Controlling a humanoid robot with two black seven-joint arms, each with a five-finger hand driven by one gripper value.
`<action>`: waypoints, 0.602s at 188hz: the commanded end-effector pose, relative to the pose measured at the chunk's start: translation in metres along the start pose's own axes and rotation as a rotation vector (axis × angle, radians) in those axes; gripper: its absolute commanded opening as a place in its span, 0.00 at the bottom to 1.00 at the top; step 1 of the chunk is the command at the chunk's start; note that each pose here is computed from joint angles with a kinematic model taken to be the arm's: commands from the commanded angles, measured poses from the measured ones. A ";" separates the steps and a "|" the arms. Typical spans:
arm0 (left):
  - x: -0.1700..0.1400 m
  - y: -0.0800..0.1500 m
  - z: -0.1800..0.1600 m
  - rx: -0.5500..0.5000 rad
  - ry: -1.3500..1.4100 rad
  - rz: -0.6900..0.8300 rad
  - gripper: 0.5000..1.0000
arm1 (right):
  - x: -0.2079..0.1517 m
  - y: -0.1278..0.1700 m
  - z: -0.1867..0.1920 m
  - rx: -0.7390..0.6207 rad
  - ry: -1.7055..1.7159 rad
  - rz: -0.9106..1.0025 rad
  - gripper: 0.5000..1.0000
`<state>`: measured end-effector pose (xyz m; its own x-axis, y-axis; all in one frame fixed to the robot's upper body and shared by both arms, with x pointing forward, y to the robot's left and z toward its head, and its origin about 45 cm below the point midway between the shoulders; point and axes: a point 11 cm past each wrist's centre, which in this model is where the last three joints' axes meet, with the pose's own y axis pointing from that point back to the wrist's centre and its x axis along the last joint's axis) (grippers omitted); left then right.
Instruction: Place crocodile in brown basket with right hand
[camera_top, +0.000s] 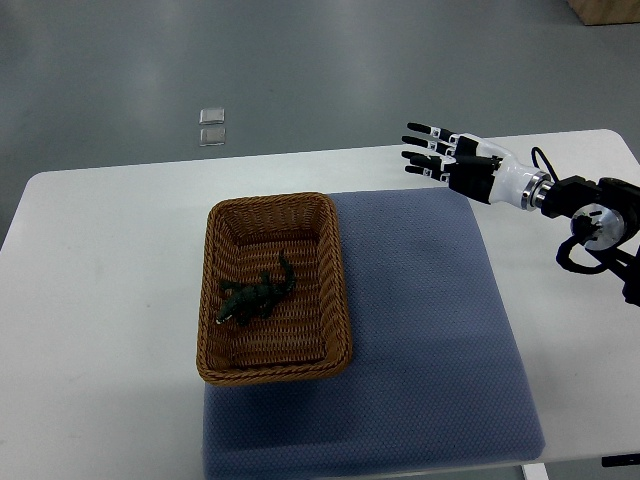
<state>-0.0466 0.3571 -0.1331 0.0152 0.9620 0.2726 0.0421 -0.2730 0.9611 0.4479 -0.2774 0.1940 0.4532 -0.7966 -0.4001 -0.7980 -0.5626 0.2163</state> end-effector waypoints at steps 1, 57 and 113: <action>0.000 0.000 0.000 0.000 -0.002 0.001 1.00 | 0.009 0.004 0.000 0.014 -0.034 0.030 0.85; 0.000 0.000 0.000 0.000 -0.002 0.001 1.00 | 0.015 0.009 0.000 0.055 -0.077 0.052 0.86; 0.000 0.000 0.000 0.000 0.002 0.001 1.00 | 0.014 0.007 0.005 0.047 -0.070 0.057 0.86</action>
<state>-0.0466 0.3575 -0.1330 0.0143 0.9616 0.2740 0.0421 -0.2743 0.9607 0.4479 -0.2924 0.1865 0.3772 -0.8103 -0.4485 -0.8413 -0.5022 0.1998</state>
